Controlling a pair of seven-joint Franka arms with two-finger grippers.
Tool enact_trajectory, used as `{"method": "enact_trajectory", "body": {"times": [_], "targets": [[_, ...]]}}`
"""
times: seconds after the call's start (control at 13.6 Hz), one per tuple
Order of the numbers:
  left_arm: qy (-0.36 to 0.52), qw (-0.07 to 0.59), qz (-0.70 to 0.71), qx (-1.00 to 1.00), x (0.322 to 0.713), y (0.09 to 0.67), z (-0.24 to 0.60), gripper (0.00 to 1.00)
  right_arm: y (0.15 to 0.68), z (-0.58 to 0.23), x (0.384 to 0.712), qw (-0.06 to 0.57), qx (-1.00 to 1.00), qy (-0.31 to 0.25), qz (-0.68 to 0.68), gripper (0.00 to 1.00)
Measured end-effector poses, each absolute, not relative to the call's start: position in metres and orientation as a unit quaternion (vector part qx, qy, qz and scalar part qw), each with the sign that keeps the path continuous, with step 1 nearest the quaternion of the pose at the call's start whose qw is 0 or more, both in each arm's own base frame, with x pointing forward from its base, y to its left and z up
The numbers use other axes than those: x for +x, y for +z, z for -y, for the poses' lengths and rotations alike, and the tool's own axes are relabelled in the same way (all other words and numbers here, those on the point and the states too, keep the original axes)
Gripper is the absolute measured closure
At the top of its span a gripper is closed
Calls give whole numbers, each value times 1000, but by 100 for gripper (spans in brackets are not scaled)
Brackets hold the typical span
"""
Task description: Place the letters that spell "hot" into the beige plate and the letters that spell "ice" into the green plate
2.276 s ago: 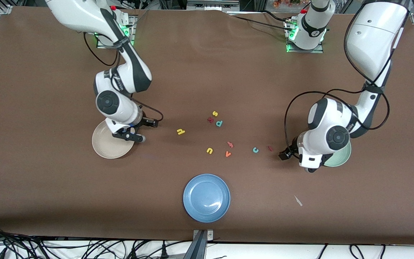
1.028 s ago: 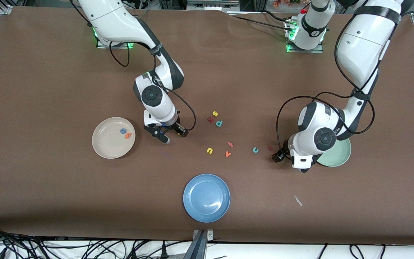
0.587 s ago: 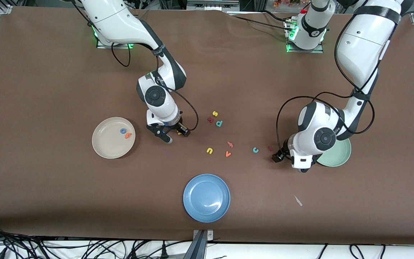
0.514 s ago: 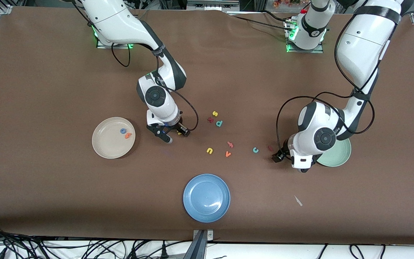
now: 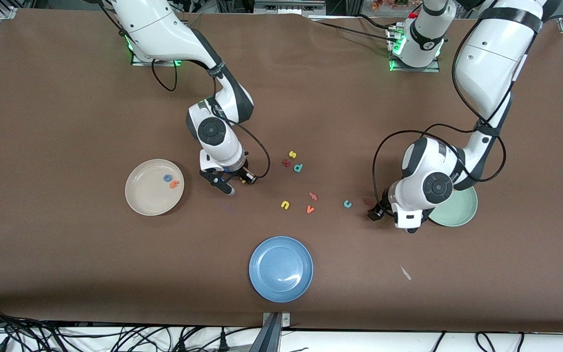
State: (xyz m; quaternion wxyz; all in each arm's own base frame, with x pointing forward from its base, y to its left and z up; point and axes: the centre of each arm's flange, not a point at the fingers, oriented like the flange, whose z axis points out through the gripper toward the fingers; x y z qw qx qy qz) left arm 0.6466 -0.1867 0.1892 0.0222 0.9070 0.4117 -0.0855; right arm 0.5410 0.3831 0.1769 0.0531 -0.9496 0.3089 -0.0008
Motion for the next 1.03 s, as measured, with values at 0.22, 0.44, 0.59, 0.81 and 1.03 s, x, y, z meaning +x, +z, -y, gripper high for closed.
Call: {"method": "enact_trajectory", "body": {"times": [0.22, 0.44, 0.59, 0.81, 1.03], "targets": [[-77, 28, -418, 905, 645, 189, 202, 9, 184, -375, 549, 55, -951, -9, -303, 74], [-76, 28, -420, 904, 640, 183, 217, 12, 193, -355, 561, 48, -957, -6, -286, 74], [-74, 26, -419, 905, 640, 179, 217, 31, 218, -325, 573, 30, -967, 17, -252, 74], [-69, 20, -414, 907, 640, 174, 215, 39, 273, -237, 597, 27, -982, 49, -179, 74], [-69, 20, -414, 907, 640, 173, 215, 44, 290, -161, 593, 35, -993, 62, -95, 74]]}}
